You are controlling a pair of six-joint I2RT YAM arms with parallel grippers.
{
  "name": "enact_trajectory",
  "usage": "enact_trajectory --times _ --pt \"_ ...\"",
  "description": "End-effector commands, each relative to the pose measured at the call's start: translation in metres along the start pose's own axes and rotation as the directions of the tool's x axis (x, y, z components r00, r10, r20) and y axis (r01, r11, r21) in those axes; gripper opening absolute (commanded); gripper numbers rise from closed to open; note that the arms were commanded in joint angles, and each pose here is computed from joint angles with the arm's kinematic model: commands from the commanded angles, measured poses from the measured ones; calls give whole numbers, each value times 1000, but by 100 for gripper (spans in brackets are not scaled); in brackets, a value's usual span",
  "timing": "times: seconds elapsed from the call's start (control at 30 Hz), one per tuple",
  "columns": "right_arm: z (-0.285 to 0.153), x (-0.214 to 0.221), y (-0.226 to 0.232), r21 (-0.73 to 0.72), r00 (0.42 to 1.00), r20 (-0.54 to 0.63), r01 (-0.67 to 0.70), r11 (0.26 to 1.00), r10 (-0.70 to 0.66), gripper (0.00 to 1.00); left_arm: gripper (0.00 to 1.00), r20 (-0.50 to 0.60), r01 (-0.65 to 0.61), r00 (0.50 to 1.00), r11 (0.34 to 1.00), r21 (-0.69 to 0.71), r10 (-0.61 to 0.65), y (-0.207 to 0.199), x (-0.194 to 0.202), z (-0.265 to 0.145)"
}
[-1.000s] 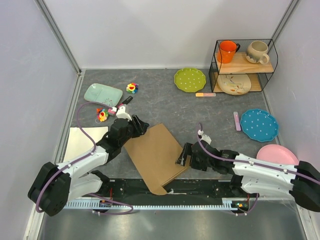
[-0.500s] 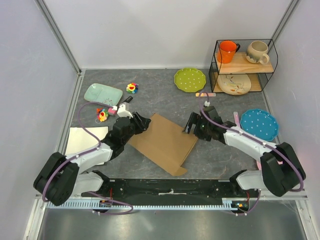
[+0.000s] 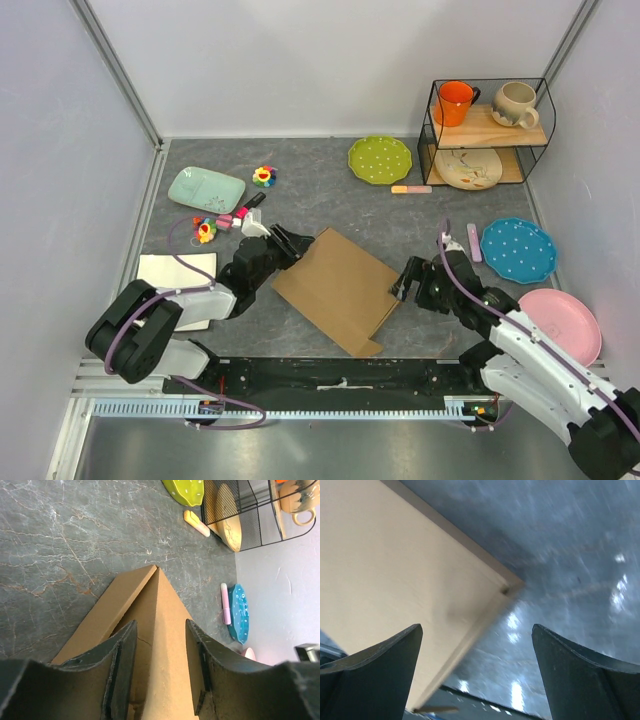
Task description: Fold the paper box
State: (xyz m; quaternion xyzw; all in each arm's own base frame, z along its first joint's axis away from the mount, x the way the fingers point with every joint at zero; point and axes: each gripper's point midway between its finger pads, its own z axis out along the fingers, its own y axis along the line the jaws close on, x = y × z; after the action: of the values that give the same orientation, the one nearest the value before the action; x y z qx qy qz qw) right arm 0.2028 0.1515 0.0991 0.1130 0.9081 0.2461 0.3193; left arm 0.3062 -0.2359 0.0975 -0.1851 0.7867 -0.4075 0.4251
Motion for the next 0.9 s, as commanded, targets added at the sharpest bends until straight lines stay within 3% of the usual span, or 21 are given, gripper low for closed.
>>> enact_trajectory --times 0.0,0.1,0.27,0.37,0.57,0.73,0.87 --pt "-8 33 -22 47 996 -86 -34 998 38 98 50 -292 -83 954 869 -488 -72 147 93 -63" --pt "-5 51 -27 34 989 -137 -50 998 54 98 50 -266 -75 962 871 -486 -65 143 88 -61" --pt "20 62 -7 -115 980 -154 -144 983 125 98 50 -265 -91 964 889 -448 -35 126 86 -57" --pt "36 42 10 -167 984 -99 -160 973 145 98 49 -304 -126 953 913 -388 2 108 90 -52" --pt "77 -10 27 -122 997 -38 -73 990 69 98 49 -400 -202 913 937 -284 75 82 98 -44" --pt "109 -47 16 -63 997 -34 -70 996 68 93 50 -416 -319 892 897 -305 175 80 83 -44" --pt "124 -68 6 -24 997 -41 -61 998 60 91 54 -335 -389 903 840 -378 268 76 44 -50"
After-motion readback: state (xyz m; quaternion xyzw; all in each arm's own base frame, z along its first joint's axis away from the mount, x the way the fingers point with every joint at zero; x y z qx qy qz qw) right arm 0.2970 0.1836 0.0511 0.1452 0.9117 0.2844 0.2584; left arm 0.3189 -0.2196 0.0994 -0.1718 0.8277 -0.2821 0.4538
